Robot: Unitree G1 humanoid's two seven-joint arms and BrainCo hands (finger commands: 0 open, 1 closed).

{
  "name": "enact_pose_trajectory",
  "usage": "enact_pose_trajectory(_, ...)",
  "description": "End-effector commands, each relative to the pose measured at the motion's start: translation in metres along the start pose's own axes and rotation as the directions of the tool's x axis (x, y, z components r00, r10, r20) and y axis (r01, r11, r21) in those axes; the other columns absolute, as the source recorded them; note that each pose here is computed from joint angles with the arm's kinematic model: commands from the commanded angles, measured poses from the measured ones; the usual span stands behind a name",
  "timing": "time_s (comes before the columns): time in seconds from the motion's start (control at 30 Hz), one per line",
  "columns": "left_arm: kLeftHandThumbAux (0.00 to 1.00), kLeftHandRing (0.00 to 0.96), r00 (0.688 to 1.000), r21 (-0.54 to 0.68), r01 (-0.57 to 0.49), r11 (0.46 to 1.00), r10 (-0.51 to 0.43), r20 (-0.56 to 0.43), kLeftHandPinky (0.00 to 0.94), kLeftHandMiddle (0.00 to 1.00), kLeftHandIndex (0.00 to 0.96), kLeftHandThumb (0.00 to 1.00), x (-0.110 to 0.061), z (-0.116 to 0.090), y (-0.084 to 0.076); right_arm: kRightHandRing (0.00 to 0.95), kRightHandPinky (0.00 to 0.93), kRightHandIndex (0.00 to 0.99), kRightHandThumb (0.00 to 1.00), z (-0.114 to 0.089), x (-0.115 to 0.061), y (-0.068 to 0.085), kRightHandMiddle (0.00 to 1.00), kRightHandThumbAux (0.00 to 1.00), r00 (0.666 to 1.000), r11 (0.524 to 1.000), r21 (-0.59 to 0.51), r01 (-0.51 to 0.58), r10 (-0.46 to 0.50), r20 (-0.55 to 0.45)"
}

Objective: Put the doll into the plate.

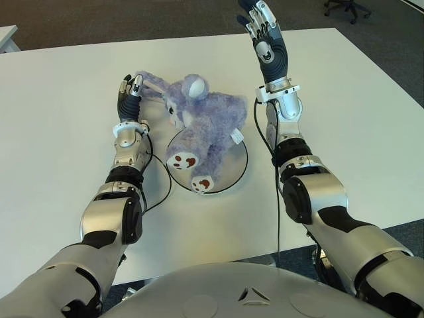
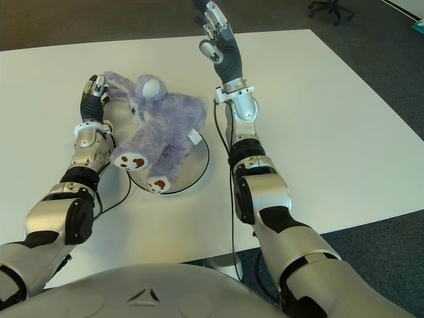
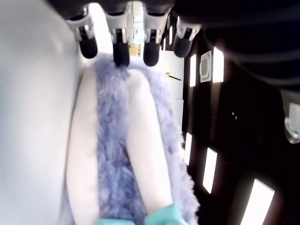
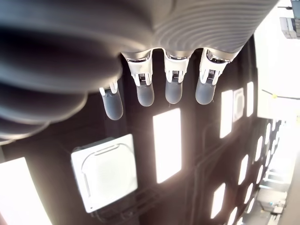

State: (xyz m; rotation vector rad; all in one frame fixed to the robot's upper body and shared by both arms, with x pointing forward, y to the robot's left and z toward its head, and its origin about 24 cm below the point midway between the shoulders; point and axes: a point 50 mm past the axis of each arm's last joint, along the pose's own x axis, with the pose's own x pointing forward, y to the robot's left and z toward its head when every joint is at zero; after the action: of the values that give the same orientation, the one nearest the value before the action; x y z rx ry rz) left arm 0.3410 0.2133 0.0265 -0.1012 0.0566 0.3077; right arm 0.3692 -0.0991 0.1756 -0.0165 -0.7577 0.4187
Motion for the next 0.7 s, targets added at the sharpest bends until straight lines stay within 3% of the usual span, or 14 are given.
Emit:
enact_pose_trajectory(0.03, 0.395, 0.087, 0.975, 0.023, -0.029, 0.999, 0.033, -0.219, 0.029, 0.084, 0.000, 0.000, -0.0278, -0.0537, 0.0125, 0.000, 0.000, 0.125, 0.000, -0.0049, 0.0016, -0.0023, 0.019, 0.357, 0.999, 1.000, 0.026, 0.002, -0.001, -0.042)
enact_pose_trajectory(0.7, 0.390, 0.082, 0.976, 0.026, -0.031, 0.999, 0.036, -0.217, 0.042, 0.079, 0.000, 0.000, -0.0281, -0.0532, 0.0138, 0.000, 0.000, 0.102, 0.000, -0.0144, 0.0003, -0.0079, 0.030, 0.399, 0.993, 0.997, 0.052, 0.049, -0.043, -0.110)
